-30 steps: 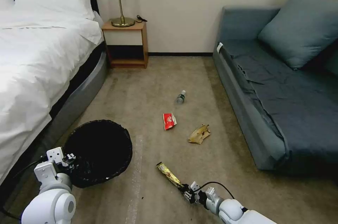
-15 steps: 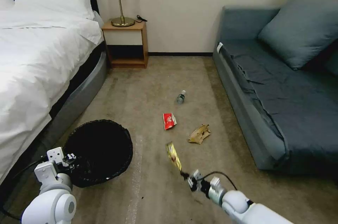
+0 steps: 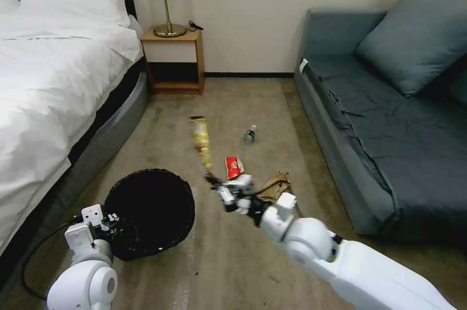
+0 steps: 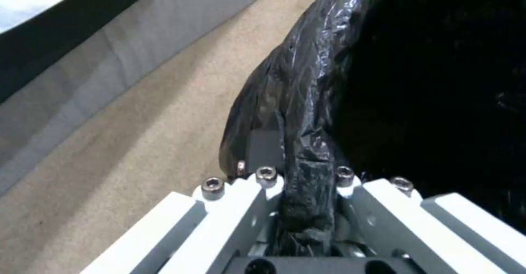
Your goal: Pick up the trash bin, then pick up the garbage on the floor and place it into the trash bin.
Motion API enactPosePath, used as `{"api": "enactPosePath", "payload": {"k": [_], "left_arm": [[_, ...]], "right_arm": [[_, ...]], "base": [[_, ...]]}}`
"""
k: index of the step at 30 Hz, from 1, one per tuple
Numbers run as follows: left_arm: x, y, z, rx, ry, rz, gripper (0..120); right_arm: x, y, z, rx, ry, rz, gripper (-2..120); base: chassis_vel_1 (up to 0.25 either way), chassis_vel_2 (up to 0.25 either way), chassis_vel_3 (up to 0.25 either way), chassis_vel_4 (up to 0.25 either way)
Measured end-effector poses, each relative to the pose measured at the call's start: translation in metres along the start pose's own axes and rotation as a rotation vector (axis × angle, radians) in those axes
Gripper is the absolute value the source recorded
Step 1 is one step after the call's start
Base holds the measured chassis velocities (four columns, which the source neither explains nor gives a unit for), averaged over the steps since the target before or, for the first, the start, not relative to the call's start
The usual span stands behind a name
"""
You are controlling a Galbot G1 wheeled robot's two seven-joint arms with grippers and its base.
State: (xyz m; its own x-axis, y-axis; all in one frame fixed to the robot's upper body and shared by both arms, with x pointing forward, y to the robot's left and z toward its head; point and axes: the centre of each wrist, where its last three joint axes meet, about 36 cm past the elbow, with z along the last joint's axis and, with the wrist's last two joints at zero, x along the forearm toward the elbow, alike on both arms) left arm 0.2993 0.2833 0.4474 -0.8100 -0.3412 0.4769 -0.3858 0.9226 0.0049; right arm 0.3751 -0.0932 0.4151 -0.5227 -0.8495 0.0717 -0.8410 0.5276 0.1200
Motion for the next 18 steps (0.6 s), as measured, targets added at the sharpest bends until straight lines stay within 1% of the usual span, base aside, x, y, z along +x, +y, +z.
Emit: {"api": "enactPosePath", "payload": {"k": [1, 5, 6, 10, 11, 12, 15, 16, 18], "left_arm": [[0.0, 0.0, 0.0, 0.0, 0.0, 0.0, 3], [0.004, -0.001, -0.002, 0.005, -0.009, 0.004, 3], [0.004, -0.001, -0.002, 0.005, -0.009, 0.004, 3], [0.008, -0.001, -0.004, 0.011, -0.014, 0.002, 3], [0.008, -0.001, -0.004, 0.011, -0.014, 0.002, 3], [0.008, -0.001, -0.004, 0.011, -0.016, 0.001, 3], [0.01, 0.001, -0.005, 0.012, -0.018, -0.001, 3], [0.01, 0.001, -0.005, 0.012, -0.018, -0.001, 3], [0.011, 0.001, -0.006, 0.013, -0.022, -0.002, 3]], "right_arm": [[0.0, 0.0, 0.0, 0.0, 0.0, 0.0, 0], [-0.022, 0.018, 0.028, 0.014, 0.071, -0.023, 0], [-0.022, 0.018, 0.028, 0.014, 0.071, -0.023, 0], [-0.042, 0.035, 0.053, 0.033, 0.113, -0.031, 0], [-0.042, 0.035, 0.053, 0.033, 0.113, -0.031, 0], [-0.047, 0.038, 0.057, 0.04, 0.117, -0.029, 2], [-0.054, 0.046, 0.062, 0.039, 0.122, -0.028, 15], [-0.054, 0.046, 0.062, 0.039, 0.122, -0.028, 15], [-0.056, 0.05, 0.061, 0.037, 0.122, -0.028, 23]], "base": [[0.0, 0.0, 0.0, 0.0], [0.0, 0.0, 0.0, 0.0], [0.0, 0.0, 0.0, 0.0], [0.0, 0.0, 0.0, 0.0], [0.0, 0.0, 0.0, 0.0], [0.0, 0.0, 0.0, 0.0], [0.0, 0.0, 0.0, 0.0], [0.0, 0.0, 0.0, 0.0], [0.0, 0.0, 0.0, 0.0]]}}
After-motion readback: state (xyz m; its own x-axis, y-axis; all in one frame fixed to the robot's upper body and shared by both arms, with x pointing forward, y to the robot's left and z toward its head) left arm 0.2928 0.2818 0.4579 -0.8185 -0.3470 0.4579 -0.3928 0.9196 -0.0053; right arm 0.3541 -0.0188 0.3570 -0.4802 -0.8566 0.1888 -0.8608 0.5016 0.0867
